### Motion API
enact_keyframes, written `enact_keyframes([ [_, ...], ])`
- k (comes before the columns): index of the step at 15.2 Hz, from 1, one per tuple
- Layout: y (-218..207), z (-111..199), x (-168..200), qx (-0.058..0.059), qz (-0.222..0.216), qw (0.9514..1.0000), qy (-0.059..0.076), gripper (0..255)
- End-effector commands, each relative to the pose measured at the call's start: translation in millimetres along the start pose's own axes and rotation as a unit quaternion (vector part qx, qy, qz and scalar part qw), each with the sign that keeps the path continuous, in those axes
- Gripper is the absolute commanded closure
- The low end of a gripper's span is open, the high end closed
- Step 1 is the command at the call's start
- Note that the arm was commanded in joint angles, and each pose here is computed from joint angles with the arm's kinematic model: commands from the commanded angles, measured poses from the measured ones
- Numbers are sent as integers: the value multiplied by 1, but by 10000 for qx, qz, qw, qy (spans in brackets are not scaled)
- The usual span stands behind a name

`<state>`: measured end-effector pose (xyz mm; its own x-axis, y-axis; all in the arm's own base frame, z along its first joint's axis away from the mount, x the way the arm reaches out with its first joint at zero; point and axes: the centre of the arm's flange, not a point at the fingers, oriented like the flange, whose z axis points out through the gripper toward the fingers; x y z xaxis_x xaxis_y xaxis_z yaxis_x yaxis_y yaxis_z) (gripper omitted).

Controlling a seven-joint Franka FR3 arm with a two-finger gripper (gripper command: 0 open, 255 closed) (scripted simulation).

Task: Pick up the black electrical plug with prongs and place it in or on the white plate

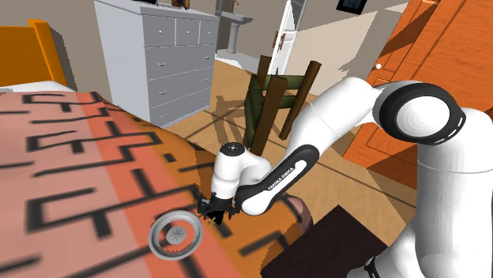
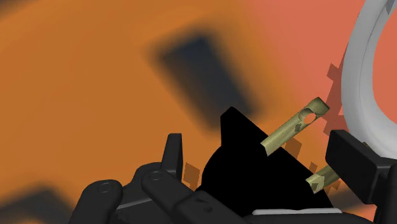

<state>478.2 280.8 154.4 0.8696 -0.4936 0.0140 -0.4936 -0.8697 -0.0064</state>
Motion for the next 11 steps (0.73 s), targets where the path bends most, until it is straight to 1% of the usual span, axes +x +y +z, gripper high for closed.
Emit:
enact_keyframes([
  [1, 1, 4, 0, 1, 0, 10000, 1, 0],
  [8, 1, 4, 0, 1, 0, 10000, 1, 0],
  [9, 1, 4, 0, 1, 0, 10000, 1, 255],
  [11, 1, 4, 0, 1, 0, 10000, 1, 255],
])
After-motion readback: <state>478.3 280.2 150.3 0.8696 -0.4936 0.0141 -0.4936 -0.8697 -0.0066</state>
